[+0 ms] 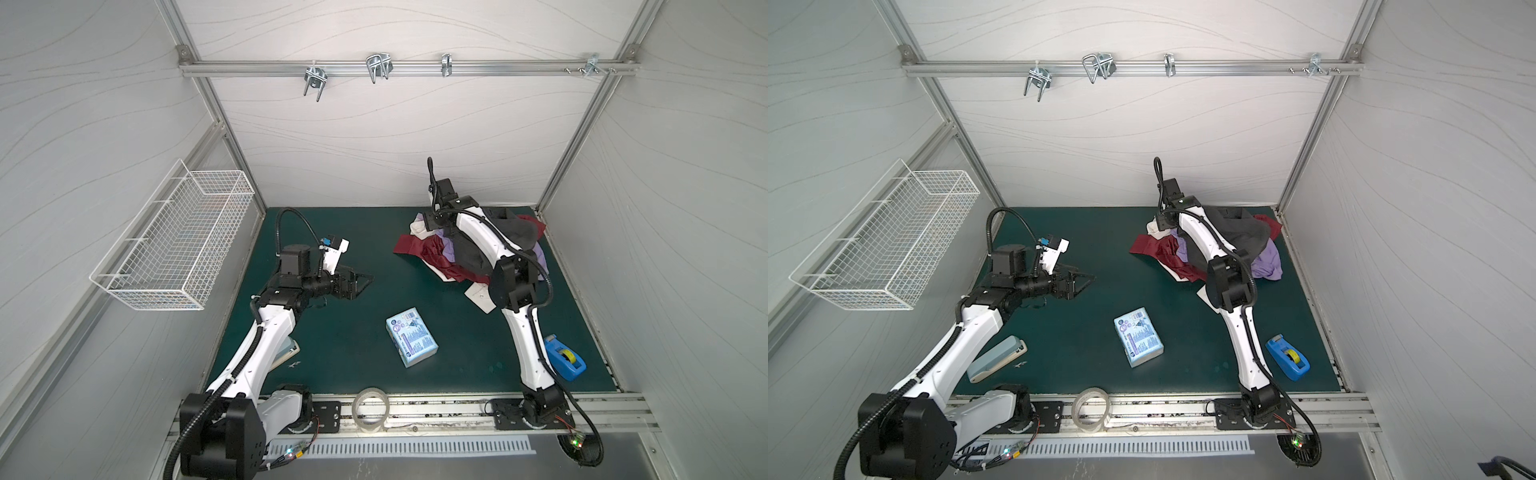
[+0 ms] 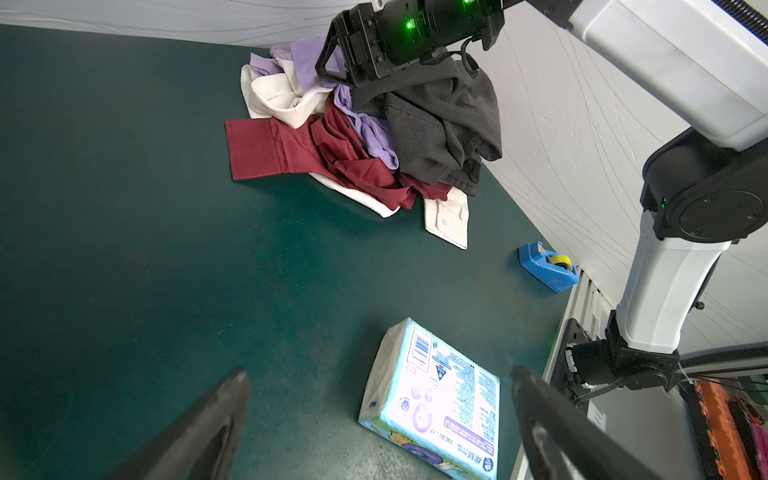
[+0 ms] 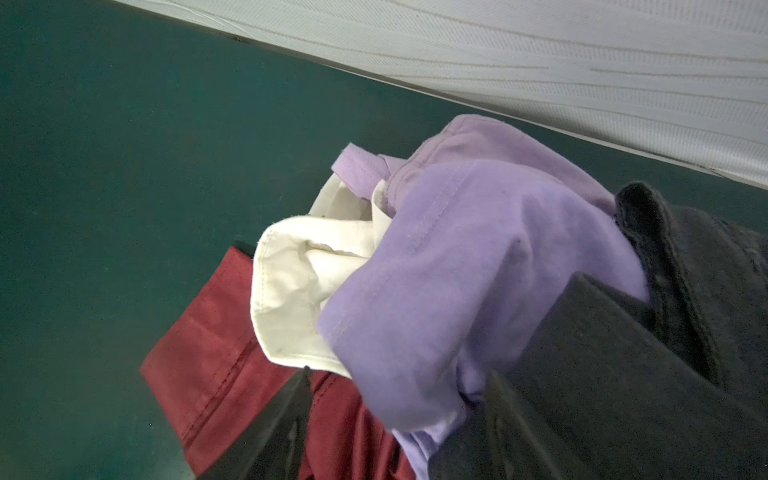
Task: Pick out a specific cloth from the pile
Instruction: 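Close the right gripper on the lavender shirt under the grey jacket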
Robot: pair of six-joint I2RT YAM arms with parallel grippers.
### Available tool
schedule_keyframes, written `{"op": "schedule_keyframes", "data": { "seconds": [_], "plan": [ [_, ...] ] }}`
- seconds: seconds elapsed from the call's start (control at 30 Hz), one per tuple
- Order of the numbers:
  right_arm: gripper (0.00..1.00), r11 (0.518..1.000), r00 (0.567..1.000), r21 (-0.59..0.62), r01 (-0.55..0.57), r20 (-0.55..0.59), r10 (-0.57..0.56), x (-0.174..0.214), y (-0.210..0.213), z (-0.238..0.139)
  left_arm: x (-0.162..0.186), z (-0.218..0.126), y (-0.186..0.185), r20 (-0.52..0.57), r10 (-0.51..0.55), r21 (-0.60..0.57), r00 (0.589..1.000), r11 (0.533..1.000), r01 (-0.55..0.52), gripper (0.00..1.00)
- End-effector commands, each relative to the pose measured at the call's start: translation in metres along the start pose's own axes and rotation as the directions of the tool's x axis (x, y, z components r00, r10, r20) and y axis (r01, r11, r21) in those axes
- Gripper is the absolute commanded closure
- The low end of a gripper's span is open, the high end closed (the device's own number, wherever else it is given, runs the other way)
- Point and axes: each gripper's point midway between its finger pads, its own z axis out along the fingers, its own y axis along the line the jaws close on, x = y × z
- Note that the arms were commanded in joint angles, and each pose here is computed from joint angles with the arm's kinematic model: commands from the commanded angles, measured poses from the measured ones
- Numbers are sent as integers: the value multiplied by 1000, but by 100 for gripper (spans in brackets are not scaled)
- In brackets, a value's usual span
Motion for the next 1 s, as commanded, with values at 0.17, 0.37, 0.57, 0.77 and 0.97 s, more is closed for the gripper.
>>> {"op": "schedule_keyframes", "data": {
  "seconds": [0.17,0.37,0.57,0.77,0.97],
  "plan": [
    [34,1000,1000,-14,-9,-4,9,2,-2,15,-18,-3,-3,27,57,-17,998,998,-57,1],
    [36,1000,1000,-6,-21,11,21,-1,-9,21,-19,-3,-1,28,55,-27,998,998,-55,1],
    [47,1000,999,5,-30,16,30,-1,-16,28,-19,0,3,22,44,-36,999,998,-43,2],
    [64,999,999,-2,-40,22,40,-3,-18,28,-19,2,6,18,40,-39,999,998,-40,1],
    [81,999,999,-6,-40,36,41,-8,-18,21,-19,2,6,16,39,-39,999,999,-38,1]
  ]
}}
